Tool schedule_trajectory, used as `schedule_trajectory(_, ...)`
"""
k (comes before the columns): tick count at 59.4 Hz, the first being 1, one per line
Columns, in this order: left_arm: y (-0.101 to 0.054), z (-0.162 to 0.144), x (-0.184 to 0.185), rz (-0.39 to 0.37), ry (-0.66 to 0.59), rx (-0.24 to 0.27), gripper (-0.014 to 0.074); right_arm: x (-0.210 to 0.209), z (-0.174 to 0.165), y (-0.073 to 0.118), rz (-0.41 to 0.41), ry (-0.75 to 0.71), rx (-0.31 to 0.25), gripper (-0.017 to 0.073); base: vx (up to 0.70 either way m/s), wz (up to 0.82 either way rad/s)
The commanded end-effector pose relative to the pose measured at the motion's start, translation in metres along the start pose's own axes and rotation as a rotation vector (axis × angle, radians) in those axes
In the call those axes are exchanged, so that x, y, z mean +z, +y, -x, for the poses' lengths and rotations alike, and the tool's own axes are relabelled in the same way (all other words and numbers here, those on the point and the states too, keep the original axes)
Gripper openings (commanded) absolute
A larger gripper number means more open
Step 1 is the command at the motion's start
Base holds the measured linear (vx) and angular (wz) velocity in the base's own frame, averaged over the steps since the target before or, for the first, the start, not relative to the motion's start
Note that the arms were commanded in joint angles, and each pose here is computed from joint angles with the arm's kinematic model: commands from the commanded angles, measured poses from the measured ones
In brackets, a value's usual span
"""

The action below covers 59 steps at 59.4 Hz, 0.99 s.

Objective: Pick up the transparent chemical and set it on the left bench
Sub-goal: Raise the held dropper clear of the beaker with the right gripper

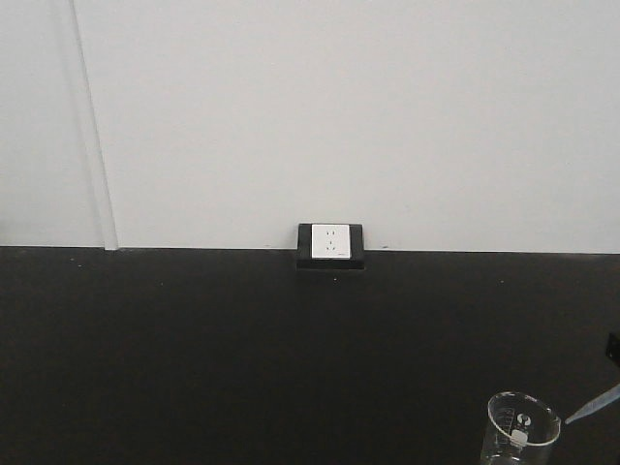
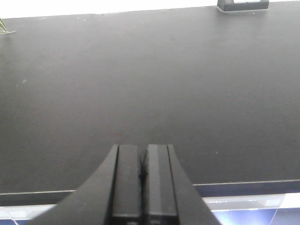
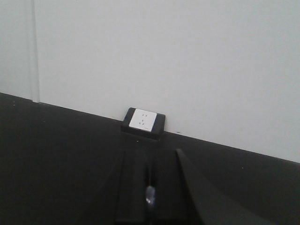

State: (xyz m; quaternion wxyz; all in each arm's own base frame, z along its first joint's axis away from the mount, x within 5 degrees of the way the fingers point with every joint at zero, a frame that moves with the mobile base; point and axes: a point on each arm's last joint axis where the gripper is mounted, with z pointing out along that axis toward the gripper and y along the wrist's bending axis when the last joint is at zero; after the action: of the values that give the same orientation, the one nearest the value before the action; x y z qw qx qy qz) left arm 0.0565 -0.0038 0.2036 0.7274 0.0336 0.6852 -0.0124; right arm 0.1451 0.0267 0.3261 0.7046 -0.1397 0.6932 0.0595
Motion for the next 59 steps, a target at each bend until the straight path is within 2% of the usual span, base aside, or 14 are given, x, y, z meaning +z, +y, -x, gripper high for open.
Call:
schedule_trajectory(1, 0.000, 0.003, -0.001, 0.002, -0.081, -0.009, -0.0003, -0.013, 0.011, 0.006, 0.040, -0.064, 0.022, -0.0004, 0.00, 0.00)
schedule_trajectory(21, 0.000, 0.003, -0.001, 0.002, -0.081, -0.009, -0.0003, -0.031, 0.019, 0.011, 0.042, -0.106, -0.030, -0.0004, 0.00, 0.00)
schedule_trajectory(59, 0.000, 0.003, -0.001, 0.002, -0.081, -0.009, -0.0003, -0.031, 0.019, 0.011, 0.044, -0.107, -0.031, -0.0004, 0.00, 0.01)
